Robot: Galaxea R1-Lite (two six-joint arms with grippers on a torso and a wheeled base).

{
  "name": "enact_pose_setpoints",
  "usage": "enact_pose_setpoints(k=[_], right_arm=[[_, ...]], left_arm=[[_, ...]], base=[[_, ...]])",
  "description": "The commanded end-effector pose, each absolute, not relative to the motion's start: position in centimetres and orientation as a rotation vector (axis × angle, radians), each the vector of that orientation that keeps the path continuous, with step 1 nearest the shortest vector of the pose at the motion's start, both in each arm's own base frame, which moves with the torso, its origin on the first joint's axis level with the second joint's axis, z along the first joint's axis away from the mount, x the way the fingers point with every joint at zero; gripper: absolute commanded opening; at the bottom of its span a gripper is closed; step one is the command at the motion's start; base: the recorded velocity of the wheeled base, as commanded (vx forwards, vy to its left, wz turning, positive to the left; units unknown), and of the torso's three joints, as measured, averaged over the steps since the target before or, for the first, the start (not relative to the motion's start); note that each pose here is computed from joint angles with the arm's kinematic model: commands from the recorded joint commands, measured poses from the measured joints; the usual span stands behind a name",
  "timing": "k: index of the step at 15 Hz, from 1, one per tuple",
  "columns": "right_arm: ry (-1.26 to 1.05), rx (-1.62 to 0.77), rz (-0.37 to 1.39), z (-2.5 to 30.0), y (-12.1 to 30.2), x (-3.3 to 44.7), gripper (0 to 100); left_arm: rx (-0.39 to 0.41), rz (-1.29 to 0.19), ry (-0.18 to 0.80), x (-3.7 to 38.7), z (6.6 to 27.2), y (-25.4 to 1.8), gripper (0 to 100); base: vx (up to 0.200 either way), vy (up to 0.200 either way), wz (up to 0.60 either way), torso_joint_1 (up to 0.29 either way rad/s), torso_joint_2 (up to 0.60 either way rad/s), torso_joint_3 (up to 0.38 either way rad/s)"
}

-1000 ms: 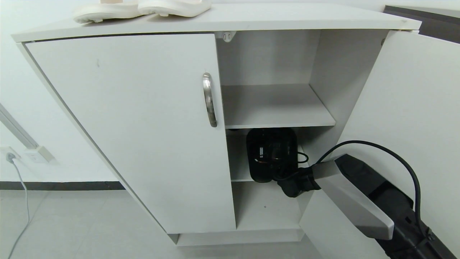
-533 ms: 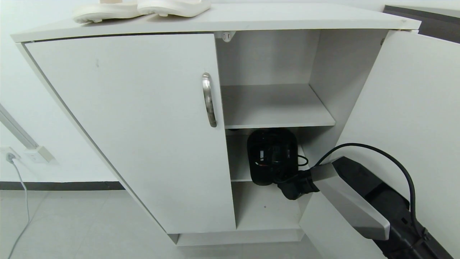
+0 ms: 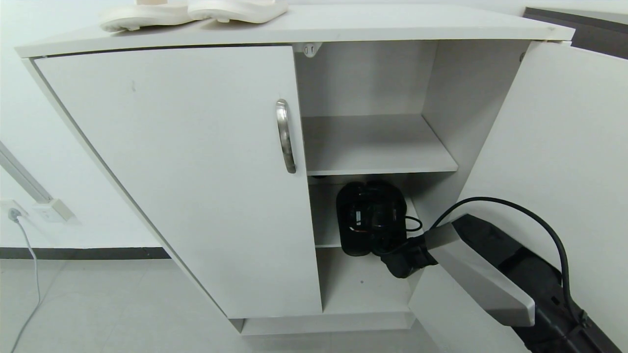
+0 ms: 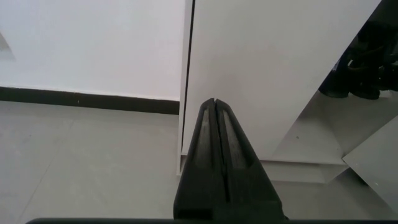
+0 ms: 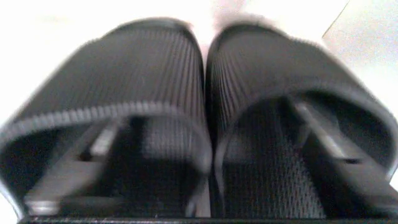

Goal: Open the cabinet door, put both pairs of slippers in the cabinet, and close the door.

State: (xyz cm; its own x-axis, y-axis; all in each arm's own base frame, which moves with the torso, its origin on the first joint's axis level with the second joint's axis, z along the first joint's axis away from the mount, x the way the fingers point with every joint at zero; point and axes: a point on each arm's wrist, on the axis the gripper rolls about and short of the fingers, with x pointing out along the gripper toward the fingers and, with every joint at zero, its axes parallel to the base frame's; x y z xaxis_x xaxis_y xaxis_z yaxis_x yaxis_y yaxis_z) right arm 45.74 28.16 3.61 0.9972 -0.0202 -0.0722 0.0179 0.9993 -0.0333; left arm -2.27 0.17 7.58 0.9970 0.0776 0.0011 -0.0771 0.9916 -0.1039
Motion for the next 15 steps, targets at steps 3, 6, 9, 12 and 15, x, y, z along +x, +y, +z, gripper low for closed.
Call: enact_pose_setpoints(k=[3, 6, 9, 12, 15], right_arm=[[0.066, -0.029, -0.002, 4.9, 28.0, 44.0, 100], [0.070, -0.034, 0.021, 5.4, 28.0, 41.9, 100], [0.049, -0.021, 0.044, 6.4, 27.7, 39.2, 100], [0.042, -0.019, 0.089, 8.0, 27.2, 35.4, 100], [0.057, -0.031, 0.128, 7.8, 26.7, 32.1, 100]], left_arm=[[-0.104, 0.078, -0.004, -2.3, 7.6, 0.2, 0], [-0.104, 0.078, -0.004, -2.3, 7.6, 0.2, 0], [-0.104, 0.078, -0.004, -2.3, 7.6, 0.2, 0], [-0.104, 0.078, -0.004, -2.3, 7.6, 0.2, 0], [-0.104, 0.078, -0.004, -2.3, 7.6, 0.2, 0]], base=[[0.000, 0.000, 0.00, 0.000, 0.00, 0.000], [0.000, 0.000, 0.00, 0.000, 0.00, 0.000], [0.000, 0.000, 0.00, 0.000, 0.00, 0.000], [0.000, 0.000, 0.00, 0.000, 0.00, 0.000], [0.000, 0.000, 0.00, 0.000, 0.00, 0.000]])
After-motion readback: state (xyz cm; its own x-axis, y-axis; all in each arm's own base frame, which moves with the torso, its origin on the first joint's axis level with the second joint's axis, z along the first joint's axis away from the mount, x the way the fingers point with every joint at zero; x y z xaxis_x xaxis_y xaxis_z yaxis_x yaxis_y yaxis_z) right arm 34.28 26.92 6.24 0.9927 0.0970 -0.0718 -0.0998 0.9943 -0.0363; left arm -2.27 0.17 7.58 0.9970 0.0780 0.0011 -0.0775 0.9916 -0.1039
